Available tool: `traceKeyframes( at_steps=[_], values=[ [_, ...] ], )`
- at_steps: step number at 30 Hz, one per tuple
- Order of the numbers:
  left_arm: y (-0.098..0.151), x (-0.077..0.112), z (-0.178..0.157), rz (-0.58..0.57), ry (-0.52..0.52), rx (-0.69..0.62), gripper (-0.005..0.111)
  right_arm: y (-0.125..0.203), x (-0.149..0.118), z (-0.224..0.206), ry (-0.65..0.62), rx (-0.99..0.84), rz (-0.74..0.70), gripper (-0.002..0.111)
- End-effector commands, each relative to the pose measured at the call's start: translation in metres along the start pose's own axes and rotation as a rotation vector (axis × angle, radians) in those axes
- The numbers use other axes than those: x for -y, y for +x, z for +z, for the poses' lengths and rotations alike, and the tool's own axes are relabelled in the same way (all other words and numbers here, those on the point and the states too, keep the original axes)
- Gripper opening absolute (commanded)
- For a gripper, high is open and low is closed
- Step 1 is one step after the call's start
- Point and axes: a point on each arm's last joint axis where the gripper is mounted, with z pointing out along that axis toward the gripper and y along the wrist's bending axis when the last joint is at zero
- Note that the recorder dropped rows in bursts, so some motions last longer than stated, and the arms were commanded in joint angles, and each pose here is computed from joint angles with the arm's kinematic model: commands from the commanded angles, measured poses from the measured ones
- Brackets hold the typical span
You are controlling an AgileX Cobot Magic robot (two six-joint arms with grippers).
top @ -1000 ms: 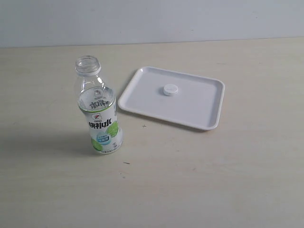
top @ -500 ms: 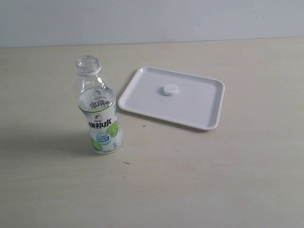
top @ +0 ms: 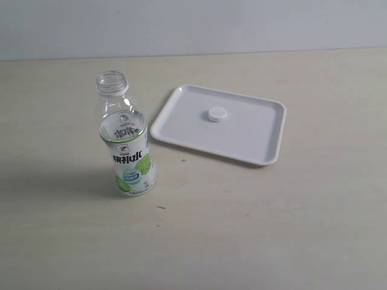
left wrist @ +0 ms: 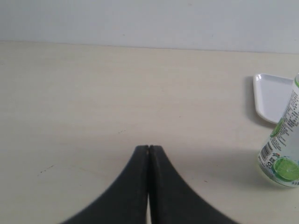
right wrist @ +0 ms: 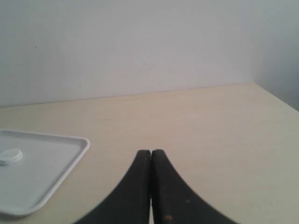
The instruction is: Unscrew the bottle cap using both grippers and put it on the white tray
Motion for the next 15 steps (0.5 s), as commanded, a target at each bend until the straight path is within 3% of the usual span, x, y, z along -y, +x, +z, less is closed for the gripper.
traceKeyframes(
  at_steps=[1,15],
  values=[
    [-0.0015,-0.0003,-0.0006,-0.004,-0.006,0.018,0.0,0.0065,0.0022,-0.0003,0.025,-0.056,-0.017,0.0],
    [-0.0015,0.0,-0.0006,-0.002,0.001,0.018,0.0,0.0064,0.0021,-0.0003,0.024,-0.056,-0.003,0.0]
  ],
)
